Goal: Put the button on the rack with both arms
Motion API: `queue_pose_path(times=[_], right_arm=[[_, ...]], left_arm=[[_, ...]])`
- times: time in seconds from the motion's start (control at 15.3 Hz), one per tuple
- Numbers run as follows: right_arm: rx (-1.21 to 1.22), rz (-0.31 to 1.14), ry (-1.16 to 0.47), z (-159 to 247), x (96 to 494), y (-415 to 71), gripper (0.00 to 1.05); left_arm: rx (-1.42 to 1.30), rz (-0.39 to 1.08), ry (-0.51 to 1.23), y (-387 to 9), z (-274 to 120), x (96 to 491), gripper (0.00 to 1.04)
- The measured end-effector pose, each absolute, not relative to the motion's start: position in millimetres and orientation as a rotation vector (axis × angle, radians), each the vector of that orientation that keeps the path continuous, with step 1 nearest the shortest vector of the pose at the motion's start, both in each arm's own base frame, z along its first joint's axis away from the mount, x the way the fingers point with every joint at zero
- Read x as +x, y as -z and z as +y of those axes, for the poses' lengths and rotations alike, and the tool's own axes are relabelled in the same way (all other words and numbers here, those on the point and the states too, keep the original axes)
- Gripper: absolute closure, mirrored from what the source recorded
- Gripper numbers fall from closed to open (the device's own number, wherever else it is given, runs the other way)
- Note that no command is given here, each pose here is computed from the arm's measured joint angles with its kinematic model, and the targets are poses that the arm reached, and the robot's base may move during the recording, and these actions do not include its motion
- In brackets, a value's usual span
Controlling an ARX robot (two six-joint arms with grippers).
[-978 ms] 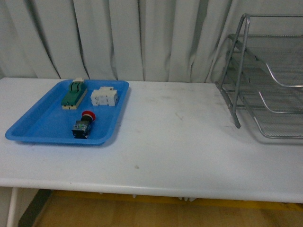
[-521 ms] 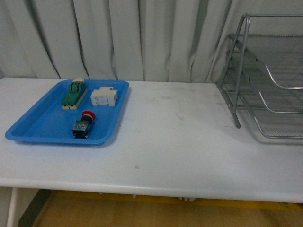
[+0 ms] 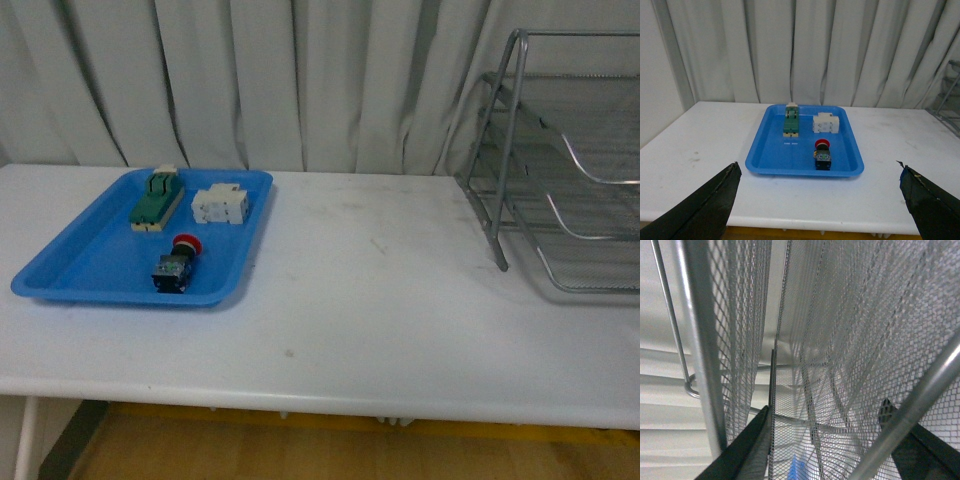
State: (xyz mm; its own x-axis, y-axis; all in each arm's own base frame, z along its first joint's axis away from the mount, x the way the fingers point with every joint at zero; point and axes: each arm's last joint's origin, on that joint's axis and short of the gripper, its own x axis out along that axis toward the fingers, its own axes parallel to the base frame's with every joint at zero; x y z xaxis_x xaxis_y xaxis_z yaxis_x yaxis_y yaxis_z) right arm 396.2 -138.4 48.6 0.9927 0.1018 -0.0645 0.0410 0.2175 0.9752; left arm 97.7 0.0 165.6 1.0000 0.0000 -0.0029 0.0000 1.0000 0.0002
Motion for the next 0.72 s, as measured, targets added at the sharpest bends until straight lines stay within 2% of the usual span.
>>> queue_pose_path(times=[0.39, 0.46, 0.72], right_arm=[[1.357, 0.126, -0.02, -145, 398, -39, 0.97], [1.412, 0.131, -0.015, -145, 397, -38, 1.01], [1.452, 0.156, -0.006, -144, 383, -36, 1.01]], left_arm=[[0.0, 0.003, 0.0, -166, 0, 98, 0.07], [0.0, 0.003, 0.0, -166, 0, 98, 0.07], [0.0, 0.003, 0.0, -166, 0, 98, 0.07]])
